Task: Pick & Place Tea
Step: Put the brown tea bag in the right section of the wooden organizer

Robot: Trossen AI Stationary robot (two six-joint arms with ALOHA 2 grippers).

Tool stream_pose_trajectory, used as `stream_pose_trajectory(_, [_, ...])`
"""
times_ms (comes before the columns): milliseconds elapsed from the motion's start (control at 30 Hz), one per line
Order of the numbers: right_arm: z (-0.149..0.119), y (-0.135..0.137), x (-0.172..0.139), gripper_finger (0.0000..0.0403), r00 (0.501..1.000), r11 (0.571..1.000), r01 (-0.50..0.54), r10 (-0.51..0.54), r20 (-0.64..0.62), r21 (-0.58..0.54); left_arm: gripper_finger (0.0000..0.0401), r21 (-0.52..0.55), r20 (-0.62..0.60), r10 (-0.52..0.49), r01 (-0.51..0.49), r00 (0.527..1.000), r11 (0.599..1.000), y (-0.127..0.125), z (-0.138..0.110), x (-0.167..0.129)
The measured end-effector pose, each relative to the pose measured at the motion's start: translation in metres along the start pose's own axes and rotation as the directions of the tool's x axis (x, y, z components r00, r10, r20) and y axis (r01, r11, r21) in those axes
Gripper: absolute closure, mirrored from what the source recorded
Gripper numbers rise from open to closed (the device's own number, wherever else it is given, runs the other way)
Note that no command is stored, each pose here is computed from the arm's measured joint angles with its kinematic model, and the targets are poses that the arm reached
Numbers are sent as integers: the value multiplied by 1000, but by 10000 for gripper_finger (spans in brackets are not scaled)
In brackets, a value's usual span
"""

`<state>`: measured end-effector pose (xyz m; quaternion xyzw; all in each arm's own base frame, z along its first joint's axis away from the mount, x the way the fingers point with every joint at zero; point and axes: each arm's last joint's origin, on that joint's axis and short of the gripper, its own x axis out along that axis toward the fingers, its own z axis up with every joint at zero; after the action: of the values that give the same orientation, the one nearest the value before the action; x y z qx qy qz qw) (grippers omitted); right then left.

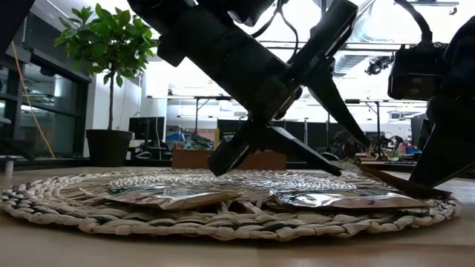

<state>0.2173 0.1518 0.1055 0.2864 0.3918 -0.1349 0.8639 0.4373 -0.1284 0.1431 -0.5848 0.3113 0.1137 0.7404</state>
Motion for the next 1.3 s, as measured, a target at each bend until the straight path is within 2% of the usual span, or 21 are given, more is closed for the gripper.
stream_pose_trajectory(167, [0, 0, 0, 403, 1000, 1000, 0, 0, 0, 0, 267, -2, 10, 2, -2, 1000, 1000, 0, 0, 0])
stream_pose_trajectory(533, [0, 0, 0, 403, 1000, 1000, 0, 0, -1, -1, 394, 2, 5, 2, -2, 1000, 1000, 0, 0, 0])
stream_pose_trajectory(933, [2, 4, -3, 403, 999, 998, -48, 47, -11, -30, 400, 0, 15, 12, -12, 1000, 1000, 1, 0, 0])
stream_pose_trajectory(1133, [17, 11, -26, 403, 991, 991, -123, 125, 37, -53, 401, -1, 19, 17, -17, 1000, 1000, 2, 0, 0])
stream_pose_trajectory(1300, [34, 18, -57, 403, 967, 968, -229, 238, 92, -101, 401, 21, 18, 30, -30, 999, 999, 3, 3, 0])
